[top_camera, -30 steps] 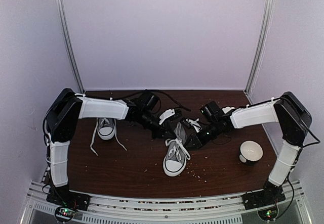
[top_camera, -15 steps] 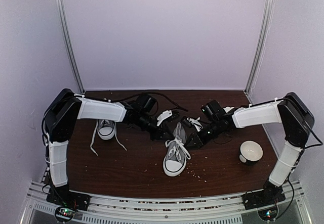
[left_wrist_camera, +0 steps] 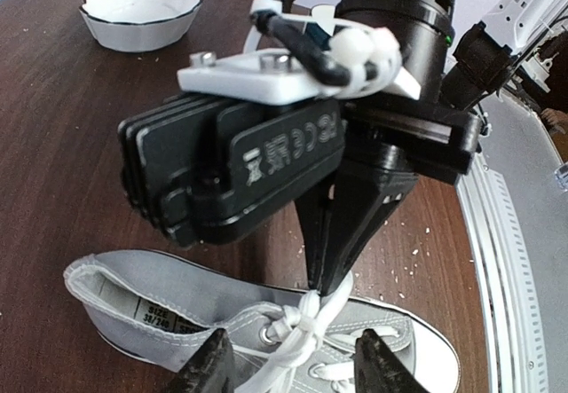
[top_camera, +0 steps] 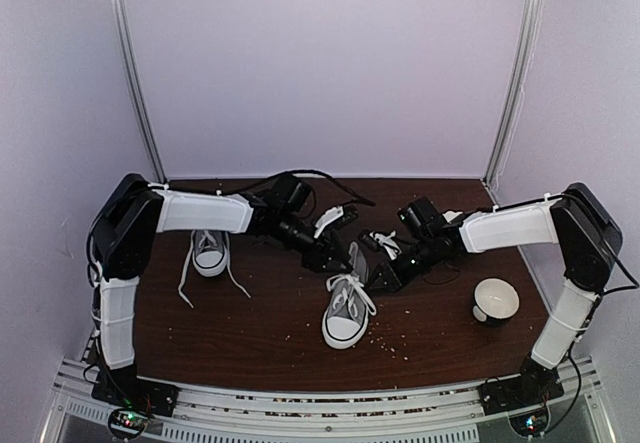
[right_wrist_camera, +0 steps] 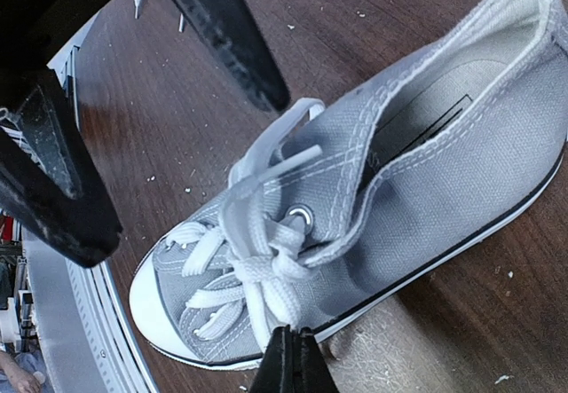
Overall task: Tie the shoes
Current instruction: Adjust the crossed shoelace on the shoelace.
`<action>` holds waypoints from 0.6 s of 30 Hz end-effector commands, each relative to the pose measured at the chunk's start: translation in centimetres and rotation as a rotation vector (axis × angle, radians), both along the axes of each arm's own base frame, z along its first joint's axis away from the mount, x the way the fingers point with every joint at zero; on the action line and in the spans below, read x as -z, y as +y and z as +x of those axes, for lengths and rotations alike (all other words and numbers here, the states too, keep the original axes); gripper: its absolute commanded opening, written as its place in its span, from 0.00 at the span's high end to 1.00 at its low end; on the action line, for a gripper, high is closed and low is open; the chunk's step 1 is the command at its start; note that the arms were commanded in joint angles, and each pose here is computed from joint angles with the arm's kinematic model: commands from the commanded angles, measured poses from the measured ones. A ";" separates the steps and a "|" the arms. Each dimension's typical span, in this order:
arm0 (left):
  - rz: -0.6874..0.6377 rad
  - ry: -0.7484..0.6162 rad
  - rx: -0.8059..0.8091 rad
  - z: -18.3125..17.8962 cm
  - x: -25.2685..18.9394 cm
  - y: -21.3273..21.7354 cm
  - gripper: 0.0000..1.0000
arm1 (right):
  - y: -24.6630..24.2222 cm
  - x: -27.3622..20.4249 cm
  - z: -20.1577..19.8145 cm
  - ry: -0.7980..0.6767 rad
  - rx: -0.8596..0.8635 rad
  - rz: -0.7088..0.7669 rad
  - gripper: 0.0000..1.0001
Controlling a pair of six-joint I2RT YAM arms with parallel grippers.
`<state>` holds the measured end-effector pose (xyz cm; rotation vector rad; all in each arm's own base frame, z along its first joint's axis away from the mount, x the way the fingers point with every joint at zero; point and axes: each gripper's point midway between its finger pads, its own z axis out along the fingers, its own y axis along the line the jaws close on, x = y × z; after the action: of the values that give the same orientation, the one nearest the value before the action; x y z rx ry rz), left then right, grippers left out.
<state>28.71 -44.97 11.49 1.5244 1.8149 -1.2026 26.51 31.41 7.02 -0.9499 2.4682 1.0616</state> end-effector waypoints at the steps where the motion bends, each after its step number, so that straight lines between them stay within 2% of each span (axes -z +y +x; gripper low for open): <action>1: 0.040 0.009 0.025 -0.1 1.1 -0.5 0.53 | 0.0 -0.9 0.3 -0.035 -0.004 0.005 1.00; 6: 0.094 0.016 0.020 -0.1 2.8 -0.3 0.53 | -0.1 -1.1 0.3 -0.039 -0.004 0.006 1.00; 8: 0.109 0.017 0.014 0.0 3.3 -0.2 0.56 | -0.1 -1.0 0.3 -0.037 -0.004 0.005 1.00; 11: 0.106 0.018 0.019 -0.1 3.3 -0.3 0.70 | 0.0 -1.1 0.3 -0.036 -0.007 0.006 1.00; 13: 0.103 0.019 0.020 -0.1 3.2 -0.3 0.75 | 0.0 -1.1 0.3 -0.036 -0.008 0.007 1.00; 16: 0.094 0.014 0.018 0.0 2.9 -0.5 0.91 | -0.1 -1.1 0.3 -0.036 -0.008 0.004 1.00; 18: 0.080 0.012 0.014 0.1 2.5 -0.5 0.98 | -0.2 -1.1 0.2 -0.037 -0.009 0.001 1.00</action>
<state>28.35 -44.73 7.78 1.5830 1.9429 -1.1612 26.37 31.30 6.91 -0.9547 2.4755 1.0589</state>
